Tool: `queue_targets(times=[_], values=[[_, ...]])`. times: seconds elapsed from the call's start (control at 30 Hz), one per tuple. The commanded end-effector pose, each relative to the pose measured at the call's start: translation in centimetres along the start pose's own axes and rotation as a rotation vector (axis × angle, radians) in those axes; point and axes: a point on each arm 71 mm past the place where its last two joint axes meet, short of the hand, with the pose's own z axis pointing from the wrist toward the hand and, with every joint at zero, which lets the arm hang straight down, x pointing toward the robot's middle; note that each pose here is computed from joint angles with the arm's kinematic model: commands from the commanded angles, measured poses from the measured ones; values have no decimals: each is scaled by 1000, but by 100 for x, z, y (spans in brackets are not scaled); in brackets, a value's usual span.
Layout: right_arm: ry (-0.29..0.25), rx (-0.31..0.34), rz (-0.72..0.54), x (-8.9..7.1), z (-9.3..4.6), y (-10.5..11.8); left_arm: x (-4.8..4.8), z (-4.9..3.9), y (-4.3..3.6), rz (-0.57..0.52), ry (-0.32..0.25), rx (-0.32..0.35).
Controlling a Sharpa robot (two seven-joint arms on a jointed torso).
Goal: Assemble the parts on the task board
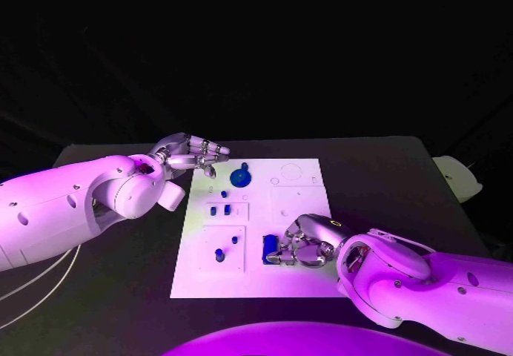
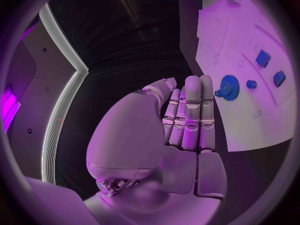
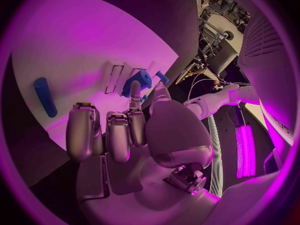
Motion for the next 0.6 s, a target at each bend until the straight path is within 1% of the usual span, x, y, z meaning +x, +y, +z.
queue_targets(times=[0.03, 0.43, 0.6], values=[[34, -32, -38, 29, 1, 22, 28, 6, -10, -8, 17, 4], [25, 0, -41, 29, 65, -25, 29, 7, -11, -7, 15, 4], [-3, 12, -32, 13, 106, -49, 29, 6, -11, -7, 15, 4]])
